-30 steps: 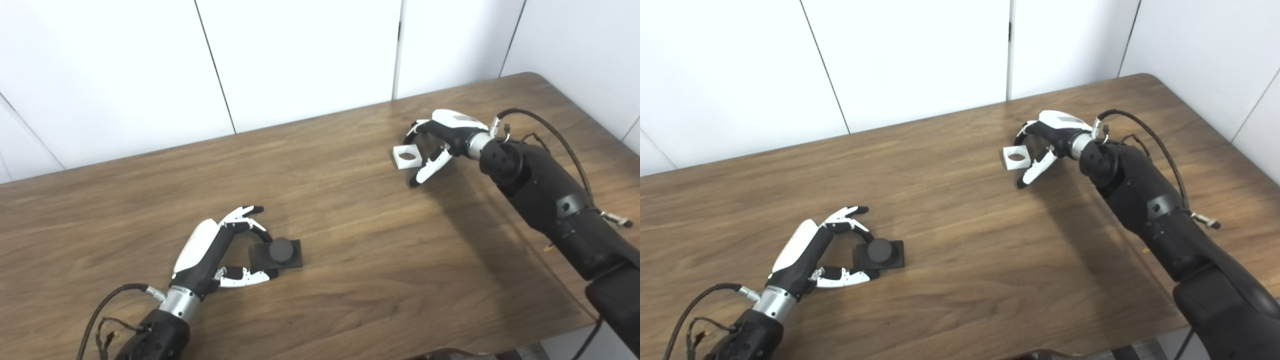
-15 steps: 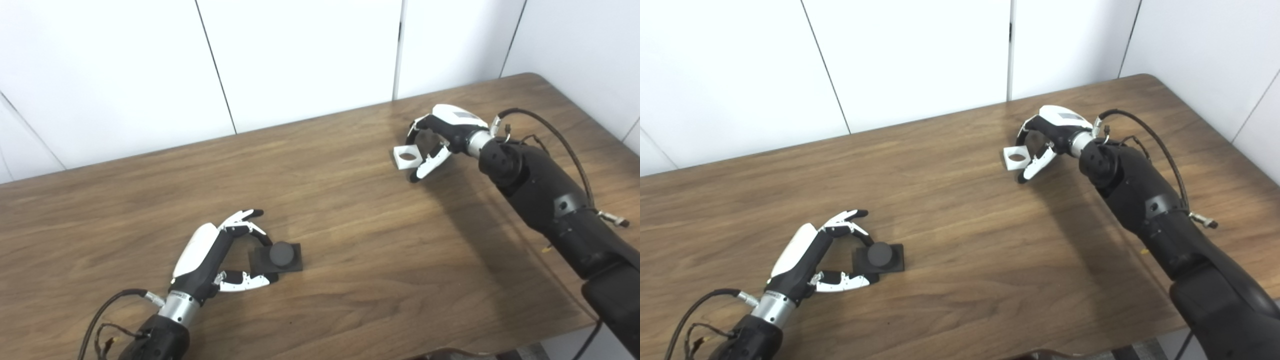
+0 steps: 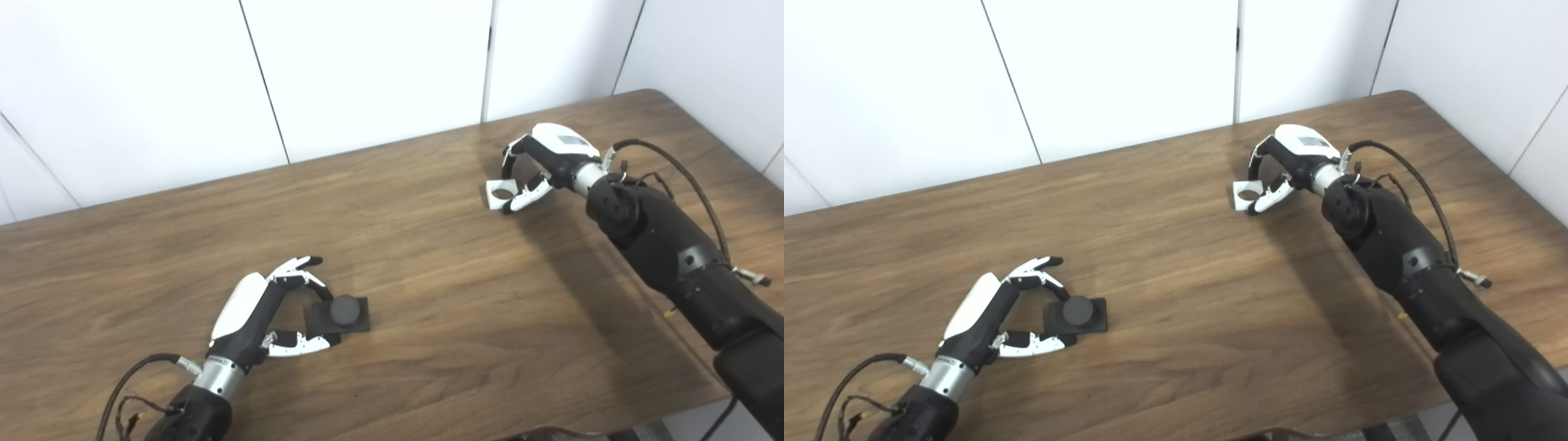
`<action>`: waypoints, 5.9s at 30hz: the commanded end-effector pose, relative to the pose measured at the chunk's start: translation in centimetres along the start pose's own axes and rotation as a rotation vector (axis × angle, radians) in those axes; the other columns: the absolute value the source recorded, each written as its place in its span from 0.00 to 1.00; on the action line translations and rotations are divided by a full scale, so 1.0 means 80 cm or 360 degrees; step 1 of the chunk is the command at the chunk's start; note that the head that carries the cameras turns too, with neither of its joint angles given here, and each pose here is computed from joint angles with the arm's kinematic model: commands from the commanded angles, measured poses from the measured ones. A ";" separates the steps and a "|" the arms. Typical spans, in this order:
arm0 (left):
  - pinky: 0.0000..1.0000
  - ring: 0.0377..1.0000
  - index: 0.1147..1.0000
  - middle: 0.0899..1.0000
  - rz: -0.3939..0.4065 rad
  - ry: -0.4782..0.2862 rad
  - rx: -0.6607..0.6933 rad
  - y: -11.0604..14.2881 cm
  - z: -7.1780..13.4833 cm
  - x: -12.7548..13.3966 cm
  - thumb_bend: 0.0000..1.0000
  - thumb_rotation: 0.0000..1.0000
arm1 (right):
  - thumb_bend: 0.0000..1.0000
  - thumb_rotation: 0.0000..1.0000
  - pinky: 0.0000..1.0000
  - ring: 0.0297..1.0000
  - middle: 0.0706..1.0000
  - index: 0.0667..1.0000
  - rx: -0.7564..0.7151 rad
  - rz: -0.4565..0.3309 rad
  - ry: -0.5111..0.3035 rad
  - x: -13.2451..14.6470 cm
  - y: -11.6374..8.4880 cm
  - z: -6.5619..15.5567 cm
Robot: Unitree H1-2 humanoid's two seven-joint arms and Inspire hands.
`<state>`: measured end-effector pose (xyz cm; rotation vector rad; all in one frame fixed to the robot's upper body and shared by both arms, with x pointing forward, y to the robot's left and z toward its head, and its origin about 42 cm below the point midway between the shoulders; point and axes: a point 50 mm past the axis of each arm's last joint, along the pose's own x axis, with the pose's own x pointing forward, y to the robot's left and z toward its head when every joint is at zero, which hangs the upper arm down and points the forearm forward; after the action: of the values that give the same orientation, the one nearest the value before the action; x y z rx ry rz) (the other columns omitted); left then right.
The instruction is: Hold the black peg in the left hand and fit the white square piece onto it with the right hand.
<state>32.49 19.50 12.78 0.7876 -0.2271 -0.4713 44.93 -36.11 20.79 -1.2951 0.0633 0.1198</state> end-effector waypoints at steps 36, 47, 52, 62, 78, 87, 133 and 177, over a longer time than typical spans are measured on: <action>0.87 0.94 0.42 0.89 -0.0159 0.0227 -0.0018 -0.028 -0.013 -0.007 0.52 0.09 | 0.52 0.14 0.84 0.89 0.80 0.44 -0.0093 -0.0530 -0.0517 -0.090 -0.095 0.082; 0.87 0.92 0.43 0.86 -0.0118 0.0372 0.0062 -0.046 -0.012 0.010 0.52 0.09 | 0.52 0.14 0.80 0.87 0.79 0.44 -0.0057 -0.0548 -0.0702 -0.113 -0.097 0.089; 0.82 0.92 0.43 0.87 -0.0115 0.0377 0.0071 -0.049 -0.012 0.014 0.52 0.09 | 0.52 0.14 0.78 0.87 0.80 0.44 -0.0075 -0.0551 -0.0769 -0.118 -0.099 0.094; 0.82 0.91 0.43 0.86 -0.0127 0.0370 0.0112 -0.050 -0.013 0.016 0.52 0.09 | 0.52 0.14 0.78 0.87 0.79 0.44 -0.0053 -0.0531 -0.0808 -0.120 -0.100 0.102; 0.86 0.91 0.43 0.86 -0.0127 0.0361 0.0117 -0.051 -0.013 0.015 0.52 0.09 | 0.52 0.14 0.74 0.88 0.79 0.44 0.0040 -0.0478 -0.0964 -0.145 -0.085 0.137; 0.85 0.91 0.43 0.86 -0.0124 0.0358 0.0113 -0.052 -0.013 0.016 0.52 0.09 | 0.52 0.14 0.76 0.88 0.80 0.44 0.0107 -0.0500 -0.1038 -0.163 -0.070 0.173; 0.88 0.92 0.43 0.86 -0.0109 0.0354 0.0088 -0.055 -0.006 0.020 0.52 0.09 | 0.52 0.14 0.88 0.88 0.79 0.44 0.0299 -0.0166 -0.0945 -0.128 0.033 0.252; 0.88 0.92 0.43 0.87 -0.0109 0.0357 0.0082 -0.053 -0.004 0.022 0.52 0.09 | 0.92 0.35 0.86 0.93 0.95 0.93 0.0132 0.0109 -0.0760 -0.125 0.057 0.238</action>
<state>33.89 15.55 12.66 0.8393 -0.1688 -0.3726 33.61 -17.22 20.58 -1.1399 -0.2201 0.5094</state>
